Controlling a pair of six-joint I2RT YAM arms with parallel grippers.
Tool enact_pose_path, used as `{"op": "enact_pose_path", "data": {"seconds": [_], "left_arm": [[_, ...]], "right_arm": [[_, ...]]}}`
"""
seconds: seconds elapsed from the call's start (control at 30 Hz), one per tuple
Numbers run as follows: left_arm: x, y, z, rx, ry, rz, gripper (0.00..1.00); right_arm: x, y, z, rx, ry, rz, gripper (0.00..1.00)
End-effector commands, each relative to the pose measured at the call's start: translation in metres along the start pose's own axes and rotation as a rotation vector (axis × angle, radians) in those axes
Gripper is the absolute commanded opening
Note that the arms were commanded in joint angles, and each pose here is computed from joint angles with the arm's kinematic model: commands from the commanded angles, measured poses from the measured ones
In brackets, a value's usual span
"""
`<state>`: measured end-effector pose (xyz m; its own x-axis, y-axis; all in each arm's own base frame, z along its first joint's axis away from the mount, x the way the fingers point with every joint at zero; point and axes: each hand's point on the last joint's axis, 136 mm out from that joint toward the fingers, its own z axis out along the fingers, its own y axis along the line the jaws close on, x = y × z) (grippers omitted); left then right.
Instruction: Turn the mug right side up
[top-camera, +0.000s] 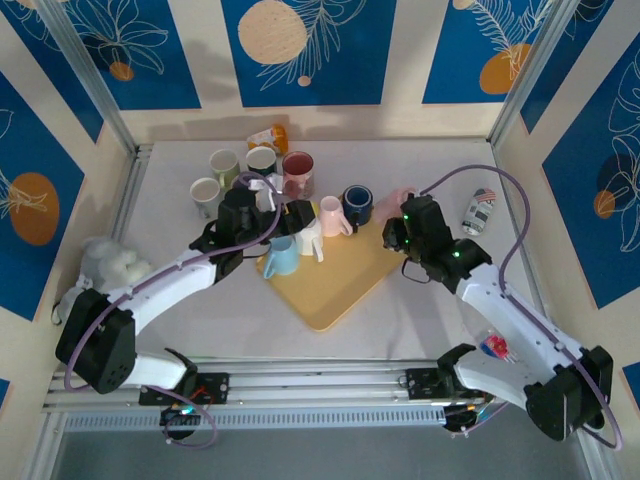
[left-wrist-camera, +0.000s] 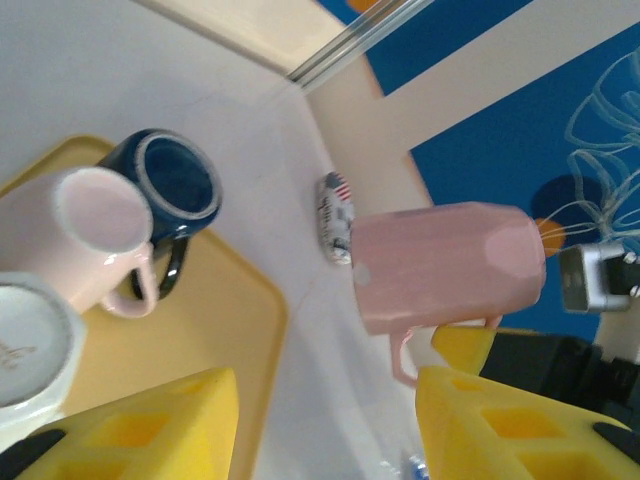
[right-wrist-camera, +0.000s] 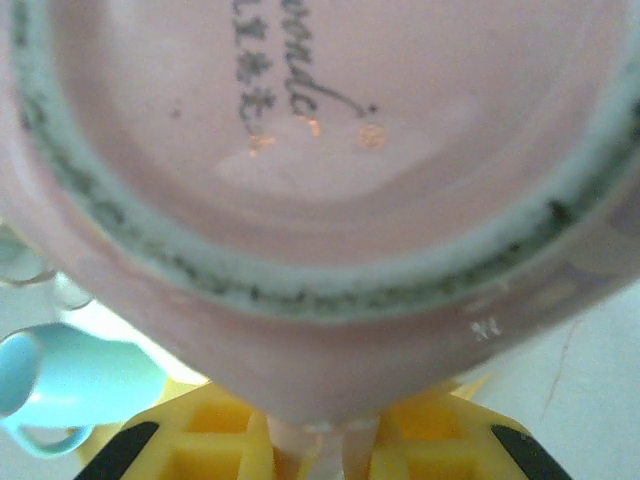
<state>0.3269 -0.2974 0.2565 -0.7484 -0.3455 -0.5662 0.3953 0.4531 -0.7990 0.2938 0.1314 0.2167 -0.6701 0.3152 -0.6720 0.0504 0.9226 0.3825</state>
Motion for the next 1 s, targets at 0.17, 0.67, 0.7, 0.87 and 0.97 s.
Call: {"op": "enact_pose_path", "data": {"seconds": [0.17,0.67,0.7,0.87,0.97], "left_arm": [[-0.012,-0.053,-0.002,0.322,-0.066,-0.153,0.5],[-0.009,-0.084,-0.01,0.505,-0.068,-0.281,0.51],[-0.009,-0.085,-0.01,0.505,-0.069,-0.282,0.51],[-0.008,-0.096,-0.015,0.525,-0.076,-0.288,0.51],[-0.01,-0.1,-0.018,0.544,-0.091,-0.328,0.5]], "right_arm": [[-0.042,0.07,-0.06,-0.397,-0.117,-0.035,0.0],[-0.083,0.123,-0.1,-0.672,-0.194,0.044,0.0],[-0.085,0.124,-0.101,-0.682,-0.195,0.054,0.0],[-0.094,0.131,-0.109,-0.739,-0.205,0.102,0.0],[-0.098,0.136,-0.111,-0.772,-0.207,0.137,0.0]]}}
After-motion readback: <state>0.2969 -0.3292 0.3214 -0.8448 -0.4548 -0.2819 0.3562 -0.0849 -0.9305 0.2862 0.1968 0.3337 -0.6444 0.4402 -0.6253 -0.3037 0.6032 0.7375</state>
